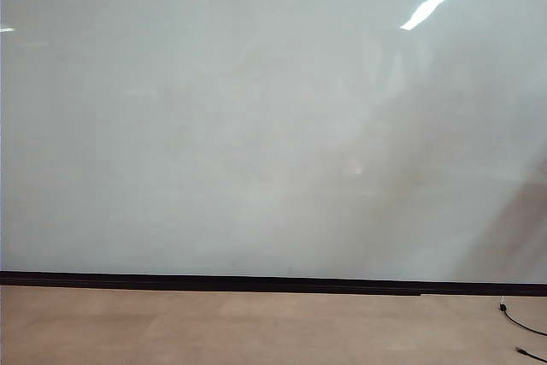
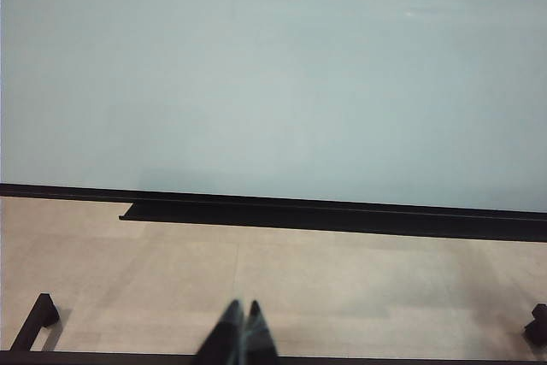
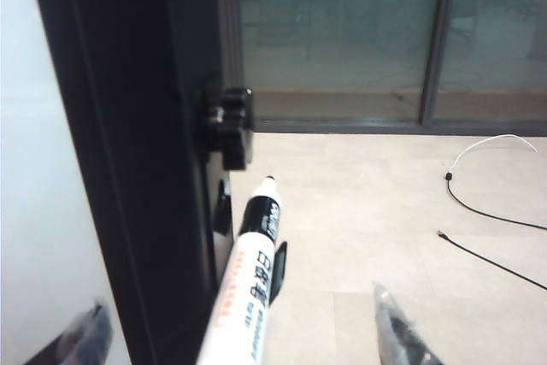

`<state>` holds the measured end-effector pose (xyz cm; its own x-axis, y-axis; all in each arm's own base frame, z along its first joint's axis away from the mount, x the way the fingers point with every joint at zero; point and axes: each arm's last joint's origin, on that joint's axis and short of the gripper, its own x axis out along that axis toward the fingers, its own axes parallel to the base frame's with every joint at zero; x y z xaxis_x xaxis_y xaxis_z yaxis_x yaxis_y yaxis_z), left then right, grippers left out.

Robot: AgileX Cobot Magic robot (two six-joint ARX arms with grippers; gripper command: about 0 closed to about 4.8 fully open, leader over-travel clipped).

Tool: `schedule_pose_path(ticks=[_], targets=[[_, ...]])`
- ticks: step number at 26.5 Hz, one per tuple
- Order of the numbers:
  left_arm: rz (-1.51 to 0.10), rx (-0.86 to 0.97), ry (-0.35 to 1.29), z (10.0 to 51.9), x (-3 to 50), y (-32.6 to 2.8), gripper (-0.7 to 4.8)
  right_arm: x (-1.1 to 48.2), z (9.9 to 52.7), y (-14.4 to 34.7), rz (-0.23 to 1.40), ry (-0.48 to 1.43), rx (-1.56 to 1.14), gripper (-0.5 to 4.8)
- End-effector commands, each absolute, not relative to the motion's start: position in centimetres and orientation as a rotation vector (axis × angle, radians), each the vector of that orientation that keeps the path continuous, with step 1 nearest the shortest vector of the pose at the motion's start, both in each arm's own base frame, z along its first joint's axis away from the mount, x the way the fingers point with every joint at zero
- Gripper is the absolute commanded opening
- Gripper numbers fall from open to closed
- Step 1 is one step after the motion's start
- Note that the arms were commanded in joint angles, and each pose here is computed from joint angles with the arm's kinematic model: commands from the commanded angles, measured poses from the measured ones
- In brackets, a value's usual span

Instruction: Pick up the pen on the shelf to the right of the whiteboard and write the letter Z.

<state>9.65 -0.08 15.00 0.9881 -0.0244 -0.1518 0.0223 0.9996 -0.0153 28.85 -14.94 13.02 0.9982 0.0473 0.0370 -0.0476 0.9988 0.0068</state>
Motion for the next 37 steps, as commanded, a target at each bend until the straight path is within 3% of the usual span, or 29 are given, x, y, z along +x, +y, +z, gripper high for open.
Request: schedule_pose_path(ticks=[1,9,12,37], targets=[[-0.026,-0.010,0.146,15.12,9.65,-0.09,-0.04,28.91,13.15,-14.99,0.054,-0.057,0.016,3.78],[-0.027,-0.010,0.146,15.12,9.65,-0.09,-0.04,28.94,13.16,-15.00,0.055,-0.060,0.023,3.49],[-0.027,-0.010,0.146,15.12,9.65,-0.09,-0.04,29.10,13.34,-15.05,0.063,-0.068,0.018,2.94],[-0.027,-0.010,0.146,15.12,9.65,-0.09,-0.05,29.56,13.13,-15.18,0.079,-0.042,0.033,2.87]])
